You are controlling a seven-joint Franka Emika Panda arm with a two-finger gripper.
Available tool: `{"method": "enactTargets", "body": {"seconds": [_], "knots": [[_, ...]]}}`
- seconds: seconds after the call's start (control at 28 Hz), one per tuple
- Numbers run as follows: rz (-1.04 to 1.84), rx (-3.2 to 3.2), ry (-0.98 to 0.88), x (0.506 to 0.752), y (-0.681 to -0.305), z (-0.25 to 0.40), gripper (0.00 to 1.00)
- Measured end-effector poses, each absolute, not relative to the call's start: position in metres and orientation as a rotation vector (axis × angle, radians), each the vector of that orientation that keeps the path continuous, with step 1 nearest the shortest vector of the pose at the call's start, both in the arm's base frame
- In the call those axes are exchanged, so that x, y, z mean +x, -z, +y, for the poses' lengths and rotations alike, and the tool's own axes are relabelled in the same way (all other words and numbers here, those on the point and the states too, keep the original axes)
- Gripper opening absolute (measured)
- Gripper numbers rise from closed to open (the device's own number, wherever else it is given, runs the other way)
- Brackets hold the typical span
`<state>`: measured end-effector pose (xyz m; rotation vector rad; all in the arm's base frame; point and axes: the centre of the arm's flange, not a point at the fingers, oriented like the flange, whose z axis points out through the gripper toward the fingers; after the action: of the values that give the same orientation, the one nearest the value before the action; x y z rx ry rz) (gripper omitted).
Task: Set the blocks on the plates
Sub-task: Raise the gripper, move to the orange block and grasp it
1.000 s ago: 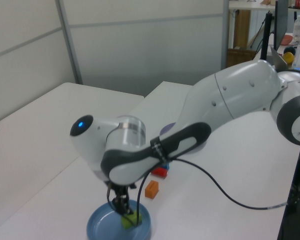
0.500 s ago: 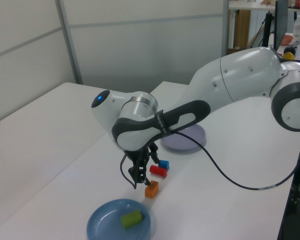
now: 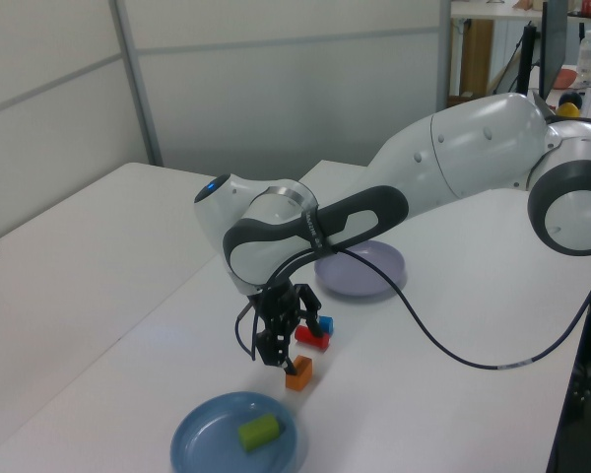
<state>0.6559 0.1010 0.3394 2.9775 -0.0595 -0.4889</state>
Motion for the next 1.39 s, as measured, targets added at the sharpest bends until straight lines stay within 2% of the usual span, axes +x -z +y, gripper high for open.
{"method": "enactTargets", "body": {"seconds": [0.36, 0.57, 0.86, 0.93, 1.07, 1.25, 1.36, 1.39], "knots": [[-0.04, 2.966, 0.542, 0.655, -0.314, 0.109, 1.0], [-0.042, 2.965, 0.547, 0.655, -0.311, 0.107, 1.0], [-0.04, 2.983, 0.444, 0.665, -0.312, 0.105, 1.0], [-0.036, 2.979, 0.441, 0.665, -0.309, 0.104, 0.91], [-0.028, 2.964, 0.441, 0.666, -0.304, 0.103, 0.9], [-0.019, 2.96, 0.444, 0.666, -0.302, 0.103, 0.69], [-0.009, 2.963, 0.438, 0.667, -0.304, 0.103, 0.62], [-0.006, 2.964, 0.436, 0.667, -0.304, 0.103, 0.53]]}}
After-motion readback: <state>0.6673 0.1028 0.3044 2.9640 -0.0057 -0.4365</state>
